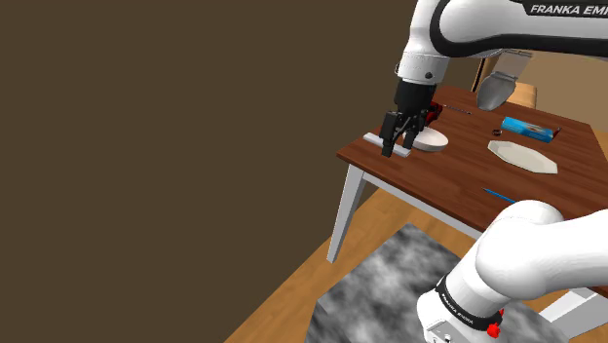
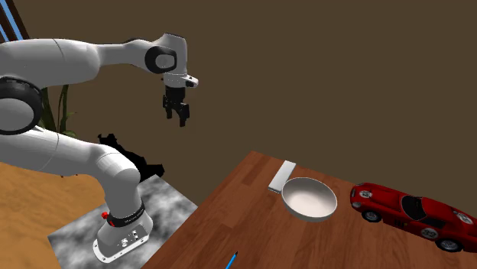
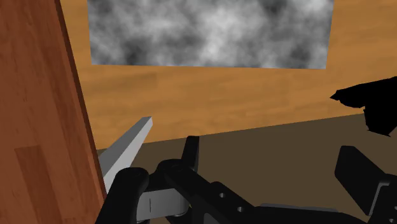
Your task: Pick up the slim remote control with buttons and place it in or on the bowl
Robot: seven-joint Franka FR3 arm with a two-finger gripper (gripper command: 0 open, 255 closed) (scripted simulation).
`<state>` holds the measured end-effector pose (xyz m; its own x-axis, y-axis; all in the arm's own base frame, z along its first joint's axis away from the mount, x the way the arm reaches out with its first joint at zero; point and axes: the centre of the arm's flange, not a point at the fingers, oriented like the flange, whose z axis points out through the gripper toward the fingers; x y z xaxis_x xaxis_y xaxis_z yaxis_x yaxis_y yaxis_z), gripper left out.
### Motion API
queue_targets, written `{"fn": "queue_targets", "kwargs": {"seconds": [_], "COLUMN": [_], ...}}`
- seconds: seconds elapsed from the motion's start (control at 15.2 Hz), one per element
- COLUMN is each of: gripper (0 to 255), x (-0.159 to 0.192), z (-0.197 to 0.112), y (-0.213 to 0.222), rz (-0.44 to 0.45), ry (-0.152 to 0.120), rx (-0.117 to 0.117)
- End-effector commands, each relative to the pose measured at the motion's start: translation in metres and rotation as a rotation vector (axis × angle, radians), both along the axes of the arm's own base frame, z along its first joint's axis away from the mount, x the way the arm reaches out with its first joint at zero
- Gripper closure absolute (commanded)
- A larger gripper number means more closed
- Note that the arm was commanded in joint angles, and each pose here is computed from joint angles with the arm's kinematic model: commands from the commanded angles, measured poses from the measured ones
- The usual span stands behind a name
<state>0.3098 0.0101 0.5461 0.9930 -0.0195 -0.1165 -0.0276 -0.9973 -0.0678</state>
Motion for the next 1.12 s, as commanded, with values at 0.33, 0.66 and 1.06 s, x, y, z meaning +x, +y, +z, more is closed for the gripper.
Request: {"fn": "queue_targets", "kwargs": {"seconds": [0.33, 0.66, 1.06], "gripper": [0, 0, 0], "x": [0.027, 0.053, 0.086], "z": [-0.026, -0.051, -0.080], "y": [-0.052, -0.105, -0.168], "rz": [0.000, 0.000, 0.001], "ry": [-0.015, -0.030, -0.047], "rx": [-0.007, -0.013, -0.021]}}
